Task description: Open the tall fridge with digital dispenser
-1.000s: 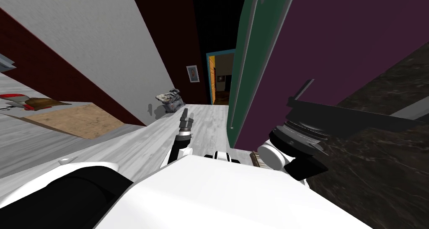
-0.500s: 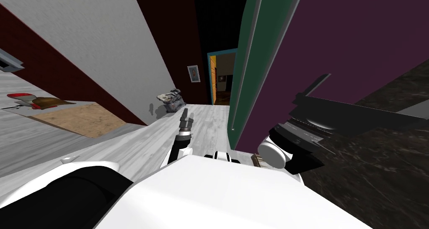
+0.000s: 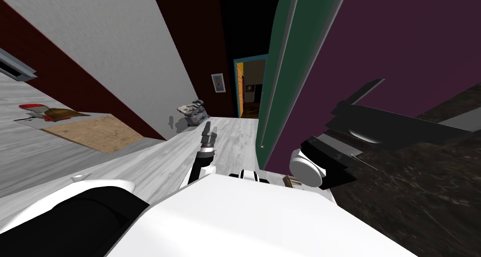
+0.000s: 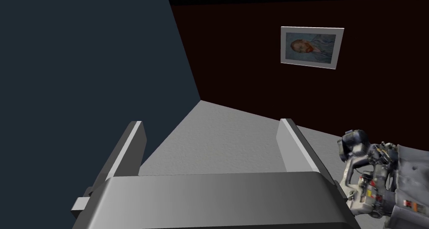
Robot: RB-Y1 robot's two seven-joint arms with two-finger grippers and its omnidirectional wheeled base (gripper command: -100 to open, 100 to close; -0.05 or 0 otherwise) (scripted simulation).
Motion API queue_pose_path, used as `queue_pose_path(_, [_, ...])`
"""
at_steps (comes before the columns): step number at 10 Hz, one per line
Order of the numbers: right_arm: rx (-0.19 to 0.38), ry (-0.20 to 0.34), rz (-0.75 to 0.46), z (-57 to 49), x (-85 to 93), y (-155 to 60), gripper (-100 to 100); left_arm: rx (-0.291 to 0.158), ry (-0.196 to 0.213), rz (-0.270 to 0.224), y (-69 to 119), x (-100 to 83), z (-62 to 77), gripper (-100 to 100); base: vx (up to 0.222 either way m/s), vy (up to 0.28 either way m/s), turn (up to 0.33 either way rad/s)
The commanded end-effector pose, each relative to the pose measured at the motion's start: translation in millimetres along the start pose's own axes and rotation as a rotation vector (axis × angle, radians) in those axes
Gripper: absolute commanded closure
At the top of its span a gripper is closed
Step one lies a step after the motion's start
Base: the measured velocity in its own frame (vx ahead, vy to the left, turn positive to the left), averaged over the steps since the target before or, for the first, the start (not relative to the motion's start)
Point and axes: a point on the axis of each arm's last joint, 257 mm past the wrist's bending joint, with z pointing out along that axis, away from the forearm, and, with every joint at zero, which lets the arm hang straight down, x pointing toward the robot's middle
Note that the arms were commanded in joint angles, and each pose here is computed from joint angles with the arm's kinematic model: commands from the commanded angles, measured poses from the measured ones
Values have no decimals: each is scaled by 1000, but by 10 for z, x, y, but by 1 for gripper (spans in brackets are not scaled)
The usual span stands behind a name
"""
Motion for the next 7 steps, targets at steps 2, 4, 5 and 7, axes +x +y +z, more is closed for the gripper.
queue_pose_path(2, [-48, -60, 93, 40, -126, 39, -100, 0, 0, 0, 0, 0, 0, 0, 39, 0, 47])
queue_pose_path(4, [-85, -93, 159, 62, -192, 56, -100, 0, 0, 0, 0, 0, 0, 0, 50, -2, 50])
queue_pose_path(5, [-87, -112, 171, 56, -242, 55, -100, 0, 0, 0, 0, 0, 0, 0, 24, -6, -15])
queue_pose_path(7, [-121, -150, 236, 69, -322, 57, -100, 0, 0, 0, 0, 0, 0, 0, 38, -10, 52])
